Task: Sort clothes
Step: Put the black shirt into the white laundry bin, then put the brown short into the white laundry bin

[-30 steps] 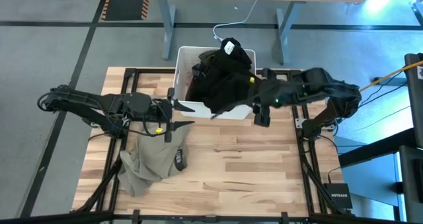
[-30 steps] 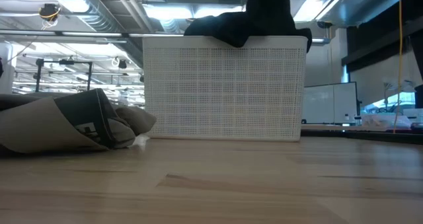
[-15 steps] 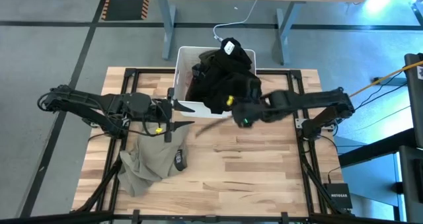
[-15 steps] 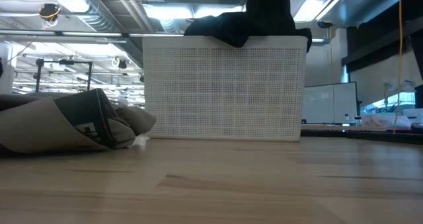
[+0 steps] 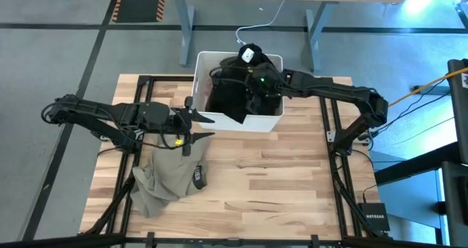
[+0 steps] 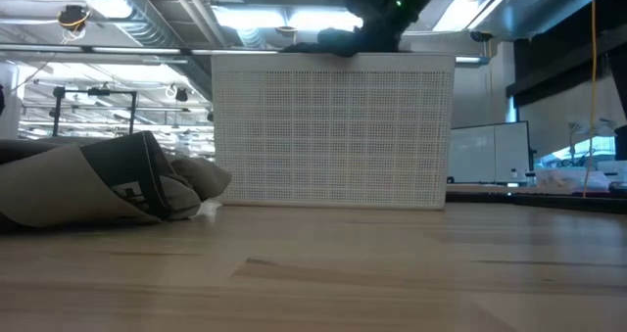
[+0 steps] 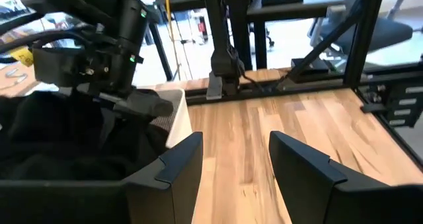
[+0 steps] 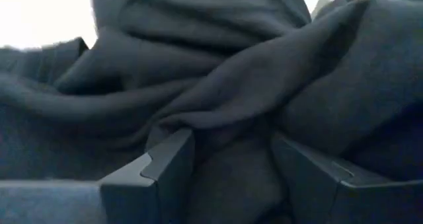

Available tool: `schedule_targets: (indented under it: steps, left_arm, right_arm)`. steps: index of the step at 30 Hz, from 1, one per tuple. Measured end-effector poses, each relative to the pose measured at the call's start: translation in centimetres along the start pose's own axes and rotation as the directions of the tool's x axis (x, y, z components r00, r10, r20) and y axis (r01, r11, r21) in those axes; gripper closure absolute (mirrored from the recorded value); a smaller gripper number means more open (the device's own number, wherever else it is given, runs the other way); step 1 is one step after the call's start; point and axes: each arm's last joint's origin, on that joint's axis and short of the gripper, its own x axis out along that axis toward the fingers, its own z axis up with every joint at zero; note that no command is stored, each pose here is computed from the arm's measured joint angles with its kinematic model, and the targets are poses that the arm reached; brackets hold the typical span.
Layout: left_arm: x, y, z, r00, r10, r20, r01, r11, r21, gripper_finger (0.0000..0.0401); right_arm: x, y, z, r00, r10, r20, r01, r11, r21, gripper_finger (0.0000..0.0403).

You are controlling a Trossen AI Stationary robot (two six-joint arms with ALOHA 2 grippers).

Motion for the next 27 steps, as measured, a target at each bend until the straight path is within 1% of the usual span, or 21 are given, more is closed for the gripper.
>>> schedule_targets:
  steps: [2,4,8,10,13,16,18,20,24,27]
  left_arm:
    - [0.0,0.0,-0.2,1.000,0.001,-0.020,0.000,1.000,0.004,0.0231]
    - [0.0,0.0,-0.2,1.000,0.007,-0.024,-0.007,1.000,0.009,0.0231]
    - [0.1,0.4,-0.2,0.999,0.039,-0.021,-0.039,0.999,0.010,0.0231]
    - [0.1,0.7,-0.2,0.998,0.055,-0.021,-0.054,0.999,0.005,0.0231]
    - [0.2,1.1,-0.2,0.997,0.074,-0.023,-0.075,0.997,-0.013,0.0231]
    - [0.3,1.4,-0.2,0.996,0.086,-0.018,-0.086,0.996,-0.028,0.0231]
    - [0.3,1.5,-0.1,0.996,0.089,-0.005,-0.089,0.995,-0.032,0.0231]
    - [0.3,1.5,0.0,0.996,0.091,0.008,-0.091,0.995,-0.035,0.0231]
    - [0.3,1.5,0.2,0.995,0.092,0.026,-0.092,0.996,-0.020,0.0231]
    - [0.3,1.5,0.3,0.995,0.094,0.039,-0.093,0.995,-0.018,0.0231]
  right_arm:
    - [-0.7,-0.2,-0.3,0.999,-0.019,-0.035,0.019,1.000,-0.002,0.0188]
    - [-2.9,0.0,0.2,0.999,-0.030,-0.026,0.029,0.999,-0.015,0.0188]
    - [-9.6,1.4,2.4,0.992,-0.019,0.127,0.024,0.999,-0.039,0.0188]
    - [-12.7,2.5,2.9,0.979,0.013,0.206,-0.001,0.998,-0.062,0.0188]
    - [-16.0,4.0,2.7,0.953,0.075,0.292,-0.050,0.995,-0.092,0.0188]
    - [-17.9,5.4,2.2,0.931,0.143,0.337,-0.113,0.988,-0.106,0.0188]
    - [-18.0,6.7,1.7,0.925,0.188,0.329,-0.153,0.980,-0.130,0.0188]
    - [-17.3,8.4,1.2,0.922,0.237,0.306,-0.191,0.966,-0.171,0.0188]
    - [-14.5,12.6,-0.2,0.906,0.333,0.260,-0.268,0.929,-0.254,0.0188]
    - [-12.0,15.6,-1.3,0.892,0.384,0.238,-0.307,0.902,-0.305,0.0188]
